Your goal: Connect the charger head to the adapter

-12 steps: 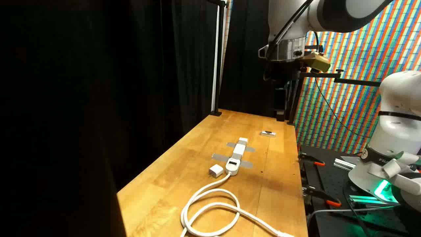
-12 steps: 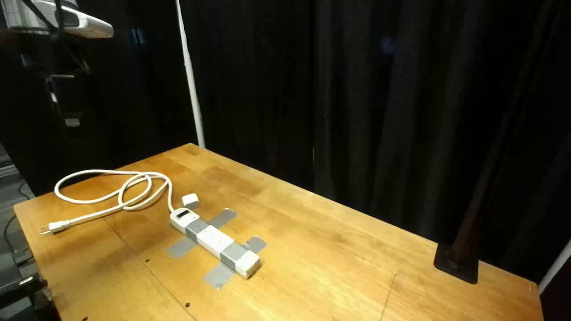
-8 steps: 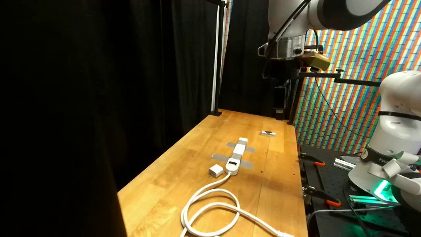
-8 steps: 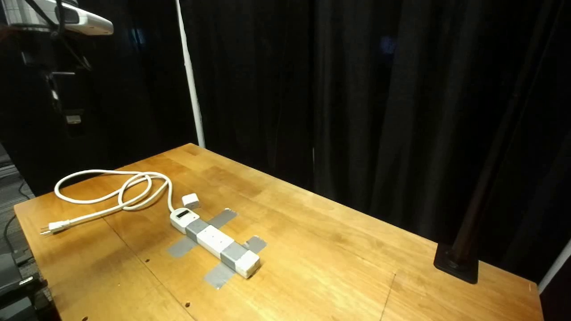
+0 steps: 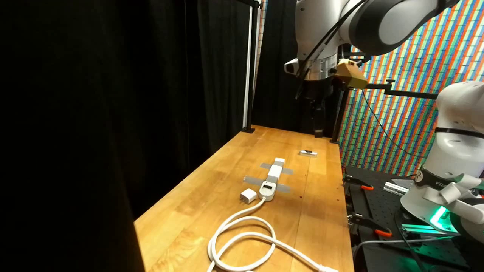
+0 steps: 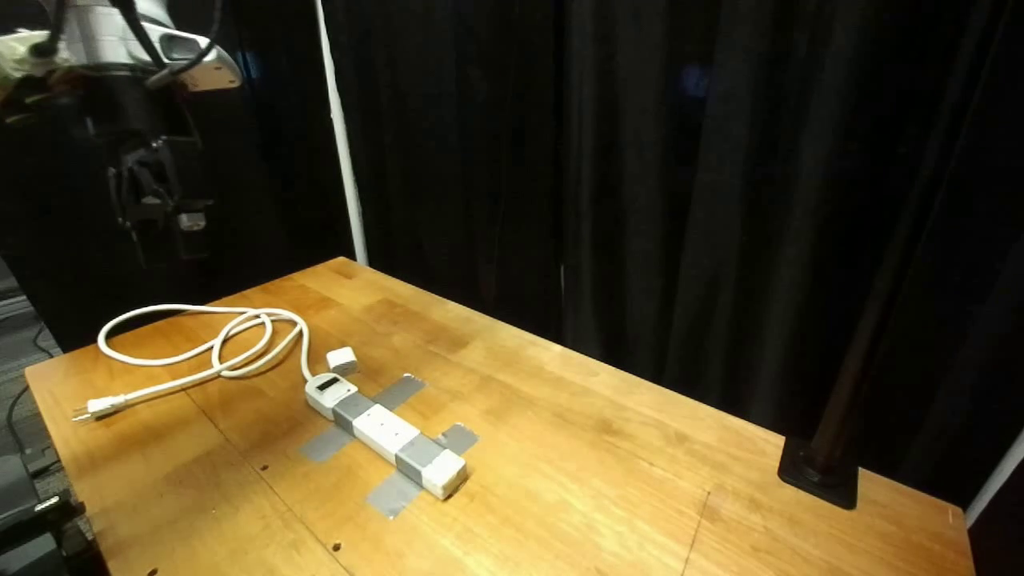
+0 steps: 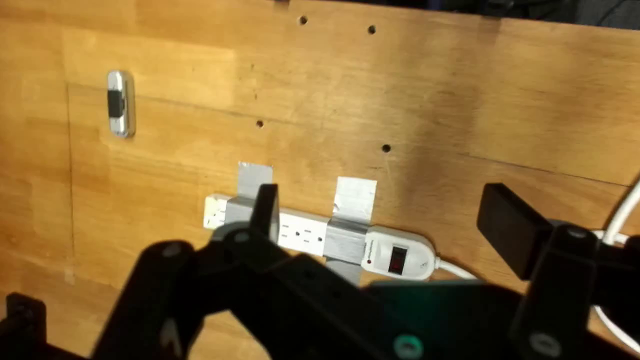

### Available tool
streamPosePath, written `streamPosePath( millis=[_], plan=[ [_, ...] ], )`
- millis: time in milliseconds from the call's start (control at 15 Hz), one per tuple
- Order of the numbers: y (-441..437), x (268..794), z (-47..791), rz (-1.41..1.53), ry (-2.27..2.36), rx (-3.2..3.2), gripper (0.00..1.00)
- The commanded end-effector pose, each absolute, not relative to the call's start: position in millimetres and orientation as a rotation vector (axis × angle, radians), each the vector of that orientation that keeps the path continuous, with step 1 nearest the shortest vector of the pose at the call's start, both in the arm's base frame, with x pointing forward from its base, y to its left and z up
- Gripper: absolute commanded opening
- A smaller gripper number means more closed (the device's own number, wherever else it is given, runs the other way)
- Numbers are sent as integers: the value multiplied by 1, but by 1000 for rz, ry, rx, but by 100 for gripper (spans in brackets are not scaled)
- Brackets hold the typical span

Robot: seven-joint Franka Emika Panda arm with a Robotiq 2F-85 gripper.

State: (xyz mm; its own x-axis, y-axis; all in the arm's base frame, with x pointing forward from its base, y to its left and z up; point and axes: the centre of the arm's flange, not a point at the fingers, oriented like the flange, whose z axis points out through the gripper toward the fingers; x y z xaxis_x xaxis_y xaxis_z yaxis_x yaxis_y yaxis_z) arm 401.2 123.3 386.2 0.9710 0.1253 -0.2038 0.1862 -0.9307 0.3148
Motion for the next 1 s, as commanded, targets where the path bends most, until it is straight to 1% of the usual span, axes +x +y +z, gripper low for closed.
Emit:
streamPosePath(
  millis=[0,267,467,733,933],
  plan=[
    [97,478,368,-182,503,2734,100],
    [64,547,327,8,775,2724,100],
    [57,583,292,139,966,2747,100],
    [80,607,248,244,1240,2752,100],
    [118,607,222,218,1472,2739,100]
  ],
)
